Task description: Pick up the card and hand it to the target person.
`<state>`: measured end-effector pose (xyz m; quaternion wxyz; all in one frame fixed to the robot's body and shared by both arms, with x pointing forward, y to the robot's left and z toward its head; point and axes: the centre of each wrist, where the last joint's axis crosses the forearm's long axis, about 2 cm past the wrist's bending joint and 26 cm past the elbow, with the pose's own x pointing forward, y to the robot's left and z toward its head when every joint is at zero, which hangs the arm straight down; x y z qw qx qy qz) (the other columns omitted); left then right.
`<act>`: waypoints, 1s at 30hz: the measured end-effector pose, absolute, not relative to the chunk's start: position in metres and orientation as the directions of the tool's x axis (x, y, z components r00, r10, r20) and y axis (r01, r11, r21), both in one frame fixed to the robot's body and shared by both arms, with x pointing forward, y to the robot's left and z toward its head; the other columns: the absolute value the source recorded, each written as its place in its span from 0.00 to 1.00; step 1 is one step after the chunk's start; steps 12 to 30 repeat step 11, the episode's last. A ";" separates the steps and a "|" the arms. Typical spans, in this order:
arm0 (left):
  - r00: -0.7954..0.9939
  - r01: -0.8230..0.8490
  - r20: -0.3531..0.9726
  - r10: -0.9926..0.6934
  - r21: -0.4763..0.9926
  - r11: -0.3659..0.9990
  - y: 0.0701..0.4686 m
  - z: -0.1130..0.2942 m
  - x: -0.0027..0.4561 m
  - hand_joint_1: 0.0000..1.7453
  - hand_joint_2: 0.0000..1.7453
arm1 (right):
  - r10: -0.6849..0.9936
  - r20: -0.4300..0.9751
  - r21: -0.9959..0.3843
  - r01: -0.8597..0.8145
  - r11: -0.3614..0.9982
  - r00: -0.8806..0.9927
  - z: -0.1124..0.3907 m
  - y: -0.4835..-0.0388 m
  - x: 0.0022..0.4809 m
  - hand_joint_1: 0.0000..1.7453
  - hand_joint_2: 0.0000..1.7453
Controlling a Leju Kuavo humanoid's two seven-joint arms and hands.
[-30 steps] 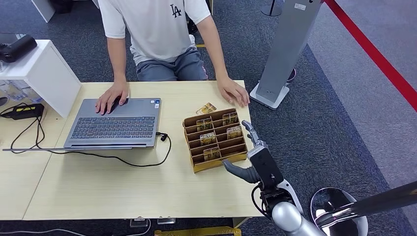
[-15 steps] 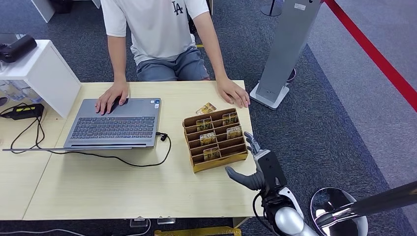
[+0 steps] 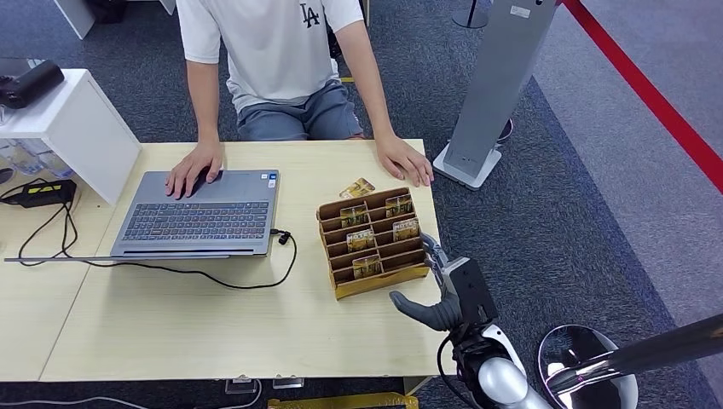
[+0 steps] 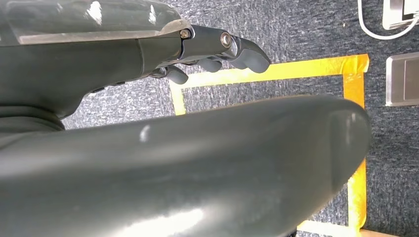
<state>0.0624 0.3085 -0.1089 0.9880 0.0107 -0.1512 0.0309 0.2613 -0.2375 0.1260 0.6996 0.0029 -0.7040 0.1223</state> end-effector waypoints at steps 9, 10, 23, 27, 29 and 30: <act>0.952 -0.065 0.299 0.058 0.012 0.998 0.308 -0.109 0.062 0.00 0.00 | 0.167 0.986 -0.168 -0.172 0.971 -0.020 0.126 -0.238 0.262 0.00 1.00; 0.952 -0.065 0.299 0.058 0.012 0.998 0.308 -0.109 0.062 0.00 0.00 | 0.167 0.986 -0.168 -0.172 0.971 -0.020 0.126 -0.238 0.262 0.00 1.00; 0.952 -0.065 0.299 0.058 0.012 0.998 0.308 -0.109 0.062 0.00 0.00 | 0.167 0.986 -0.168 -0.172 0.971 -0.020 0.126 -0.238 0.262 0.00 1.00; 0.952 -0.065 0.299 0.058 0.012 0.998 0.308 -0.109 0.062 0.00 0.00 | 0.167 0.986 -0.168 -0.172 0.971 -0.020 0.126 -0.238 0.262 0.00 1.00; 0.952 -0.065 0.299 0.058 0.012 0.998 0.308 -0.109 0.062 0.00 0.00 | 0.167 0.986 -0.168 -0.172 0.971 -0.020 0.126 -0.238 0.262 0.00 1.00; 0.952 -0.065 0.299 0.058 0.012 0.998 0.308 -0.109 0.062 0.00 0.00 | 0.167 0.986 -0.168 -0.172 0.971 -0.020 0.126 -0.238 0.262 0.00 1.00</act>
